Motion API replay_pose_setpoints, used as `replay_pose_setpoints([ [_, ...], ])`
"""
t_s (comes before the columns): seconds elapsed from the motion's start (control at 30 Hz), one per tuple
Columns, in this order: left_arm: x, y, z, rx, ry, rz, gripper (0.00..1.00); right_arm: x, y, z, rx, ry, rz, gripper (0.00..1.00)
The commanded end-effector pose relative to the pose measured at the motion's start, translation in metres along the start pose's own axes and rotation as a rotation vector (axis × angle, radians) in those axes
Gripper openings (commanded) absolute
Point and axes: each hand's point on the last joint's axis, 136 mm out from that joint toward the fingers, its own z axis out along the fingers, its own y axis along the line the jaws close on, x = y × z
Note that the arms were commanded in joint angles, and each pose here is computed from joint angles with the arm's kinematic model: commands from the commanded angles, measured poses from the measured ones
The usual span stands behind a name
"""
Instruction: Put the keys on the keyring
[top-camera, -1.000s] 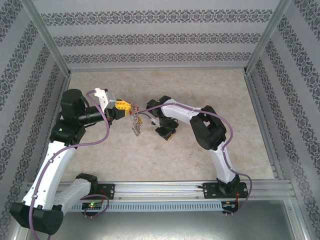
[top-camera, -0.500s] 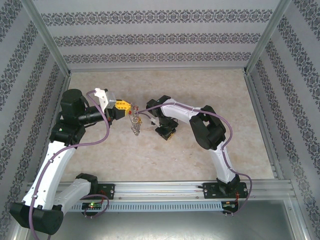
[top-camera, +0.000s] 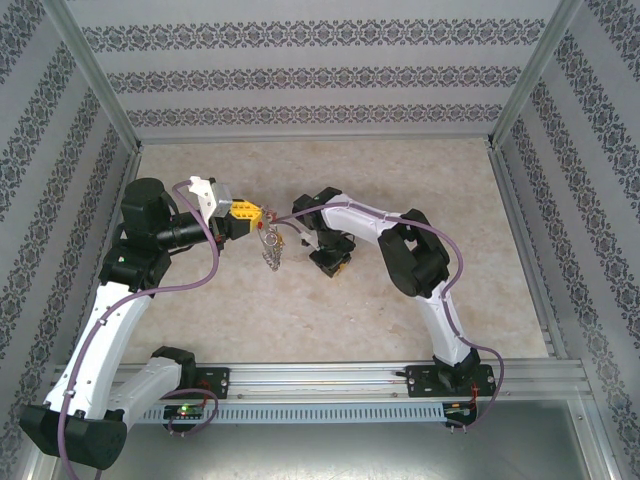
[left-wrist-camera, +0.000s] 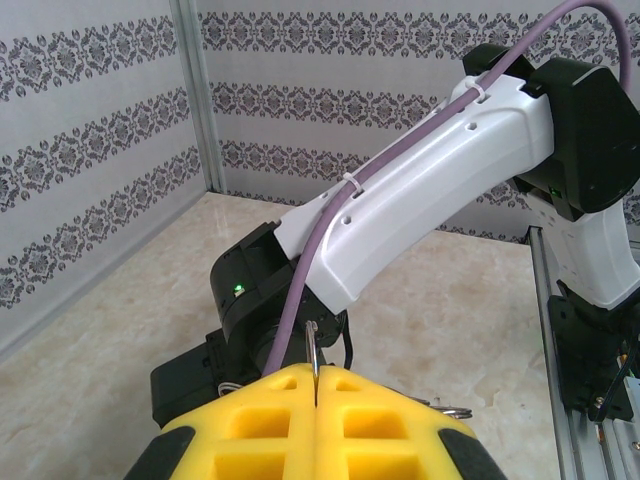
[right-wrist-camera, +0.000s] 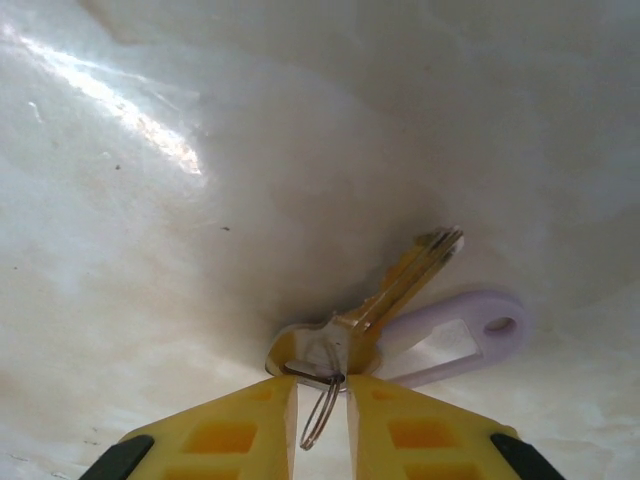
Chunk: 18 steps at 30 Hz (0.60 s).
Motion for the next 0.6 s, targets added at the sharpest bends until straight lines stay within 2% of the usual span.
replay_pose_setpoints([
  [0.0,-0.007,0.001,-0.002,-0.004,-0.031,0.038,0.0,-0.002,-0.002,0.007,-0.01,0.02,0.005,0.18],
  [0.33,-0.007,0.001,-0.002,-0.004,-0.033,0.04,0.0,-0.009,-0.007,0.003,-0.047,0.001,0.028,0.16],
  [0.57,-0.007,0.001,-0.001,0.0,-0.032,0.038,0.0,-0.013,-0.012,-0.003,-0.052,-0.008,0.036,0.2],
])
